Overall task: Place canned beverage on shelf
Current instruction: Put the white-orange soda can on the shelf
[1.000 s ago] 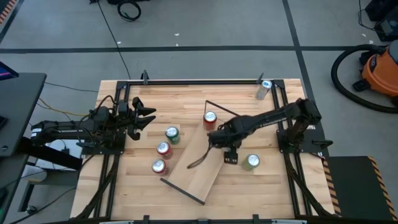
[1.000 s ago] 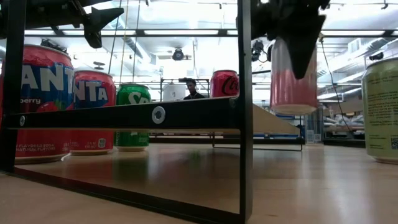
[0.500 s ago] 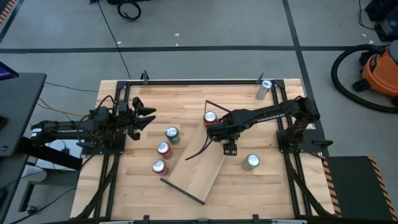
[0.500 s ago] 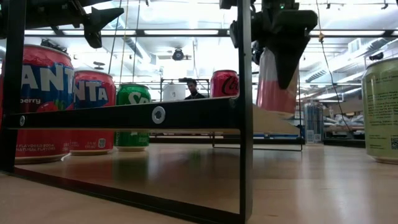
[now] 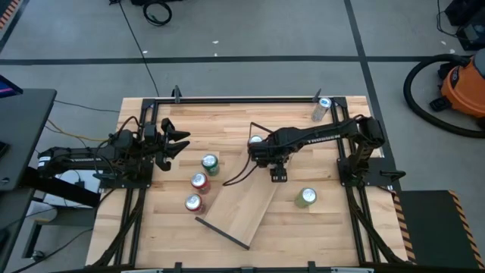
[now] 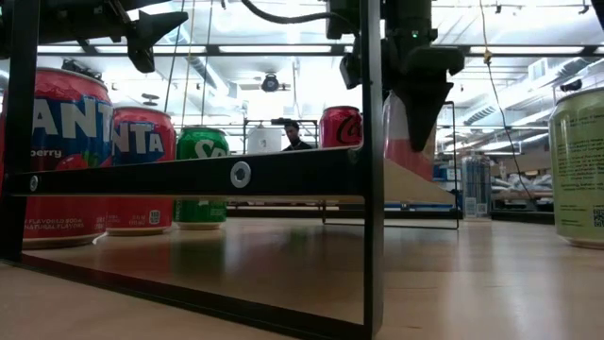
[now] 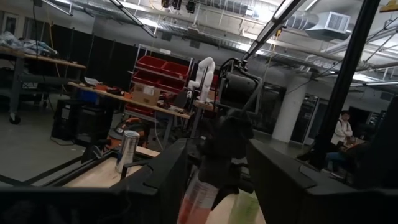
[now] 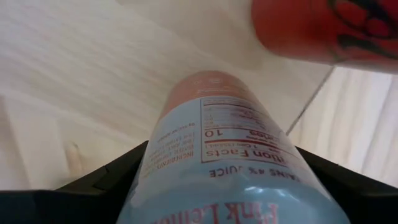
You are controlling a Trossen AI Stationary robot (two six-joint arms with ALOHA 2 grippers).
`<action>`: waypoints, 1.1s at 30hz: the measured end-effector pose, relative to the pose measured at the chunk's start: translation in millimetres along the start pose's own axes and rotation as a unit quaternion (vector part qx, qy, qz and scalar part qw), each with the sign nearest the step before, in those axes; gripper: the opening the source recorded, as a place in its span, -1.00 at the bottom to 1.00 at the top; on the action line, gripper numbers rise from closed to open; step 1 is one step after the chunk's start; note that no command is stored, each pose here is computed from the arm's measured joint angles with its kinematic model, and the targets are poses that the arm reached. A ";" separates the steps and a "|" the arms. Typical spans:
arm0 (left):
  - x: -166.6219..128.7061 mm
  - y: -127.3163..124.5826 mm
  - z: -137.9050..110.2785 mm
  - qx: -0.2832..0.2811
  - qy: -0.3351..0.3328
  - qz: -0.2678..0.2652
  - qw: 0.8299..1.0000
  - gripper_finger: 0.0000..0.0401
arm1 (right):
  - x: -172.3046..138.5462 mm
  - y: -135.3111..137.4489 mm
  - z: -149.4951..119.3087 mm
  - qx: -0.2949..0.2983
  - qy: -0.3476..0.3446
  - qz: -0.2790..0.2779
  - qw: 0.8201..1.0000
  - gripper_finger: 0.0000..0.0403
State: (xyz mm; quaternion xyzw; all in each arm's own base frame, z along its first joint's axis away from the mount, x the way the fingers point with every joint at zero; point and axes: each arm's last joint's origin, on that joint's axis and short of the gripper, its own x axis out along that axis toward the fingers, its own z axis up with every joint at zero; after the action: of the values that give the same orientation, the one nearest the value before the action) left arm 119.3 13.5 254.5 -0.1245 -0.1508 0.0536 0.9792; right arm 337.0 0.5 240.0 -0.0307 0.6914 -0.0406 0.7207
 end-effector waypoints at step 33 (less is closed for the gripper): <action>0.0 0.1 0.0 0.003 0.000 0.002 1.000 -0.12 | 2.7 -16.9 3.4 0.007 -0.011 0.018 1.000 0.79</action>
State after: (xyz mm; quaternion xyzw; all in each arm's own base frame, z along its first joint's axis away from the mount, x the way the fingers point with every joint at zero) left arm 119.3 13.6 254.4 -0.1221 -0.1508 0.0560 0.9794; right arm 340.3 -16.6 239.2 -0.0134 0.6832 -0.0324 0.7293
